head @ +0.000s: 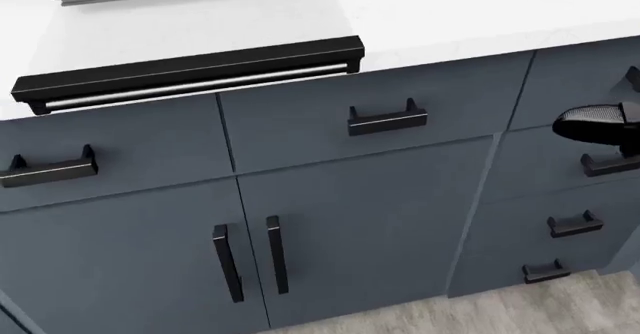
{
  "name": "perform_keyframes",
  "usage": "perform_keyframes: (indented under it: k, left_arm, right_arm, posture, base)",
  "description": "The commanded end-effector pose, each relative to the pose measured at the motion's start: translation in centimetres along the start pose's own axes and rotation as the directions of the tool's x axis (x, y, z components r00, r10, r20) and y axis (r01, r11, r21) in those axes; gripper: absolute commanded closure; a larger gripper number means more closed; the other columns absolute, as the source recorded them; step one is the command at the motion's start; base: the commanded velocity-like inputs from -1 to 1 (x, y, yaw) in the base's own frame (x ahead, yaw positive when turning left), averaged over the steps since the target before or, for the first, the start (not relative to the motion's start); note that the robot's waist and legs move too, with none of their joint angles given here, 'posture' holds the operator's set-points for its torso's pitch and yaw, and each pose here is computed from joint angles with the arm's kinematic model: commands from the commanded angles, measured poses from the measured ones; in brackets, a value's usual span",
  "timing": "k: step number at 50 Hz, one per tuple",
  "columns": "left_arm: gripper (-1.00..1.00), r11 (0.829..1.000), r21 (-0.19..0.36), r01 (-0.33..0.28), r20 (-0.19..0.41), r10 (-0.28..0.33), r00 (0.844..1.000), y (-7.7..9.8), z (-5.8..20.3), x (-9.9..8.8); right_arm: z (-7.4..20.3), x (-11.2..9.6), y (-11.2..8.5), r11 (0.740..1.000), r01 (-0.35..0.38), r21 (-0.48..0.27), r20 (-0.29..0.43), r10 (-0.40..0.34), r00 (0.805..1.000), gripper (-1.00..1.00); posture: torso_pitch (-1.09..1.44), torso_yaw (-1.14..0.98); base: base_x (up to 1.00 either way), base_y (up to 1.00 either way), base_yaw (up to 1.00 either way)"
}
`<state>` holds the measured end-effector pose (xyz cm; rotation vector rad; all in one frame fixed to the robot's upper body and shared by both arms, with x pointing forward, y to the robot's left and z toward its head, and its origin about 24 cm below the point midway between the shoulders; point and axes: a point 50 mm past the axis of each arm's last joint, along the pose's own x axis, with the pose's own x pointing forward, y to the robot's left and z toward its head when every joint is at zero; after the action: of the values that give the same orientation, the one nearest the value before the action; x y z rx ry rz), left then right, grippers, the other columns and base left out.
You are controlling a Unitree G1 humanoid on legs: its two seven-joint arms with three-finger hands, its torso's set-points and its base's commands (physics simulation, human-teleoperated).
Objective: Close the toaster oven door.
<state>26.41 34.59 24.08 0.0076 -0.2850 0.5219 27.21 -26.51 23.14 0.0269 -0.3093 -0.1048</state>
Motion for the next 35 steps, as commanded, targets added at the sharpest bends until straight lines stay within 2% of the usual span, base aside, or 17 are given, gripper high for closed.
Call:
perform_keyframes:
  k: [1, 35]
  left_arm:
    - [-1.0, 1.0, -0.002, 0.025, 0.107, -0.025, 0.994, -0.43, 2.31, -0.07]
    - [-1.0, 1.0, -0.005, 0.021, 0.11, -0.02, 0.994, -0.35, 2.52, 0.01]
  right_arm:
    - [2.46, -0.09, -0.29, 1.0, 0.016, -0.026, 0.12, -0.013, 0.993, -1.0]
    - [2.85, -0.07, -0.38, 0.999, 0.017, -0.028, 0.126, -0.014, 0.992, -1.0]
  posture:
    - [0.0, 0.0]
    - [0.0, 0.0]
  base:
    - [0.09, 0.02, 0.0]
    - [0.08, 0.01, 0.0]
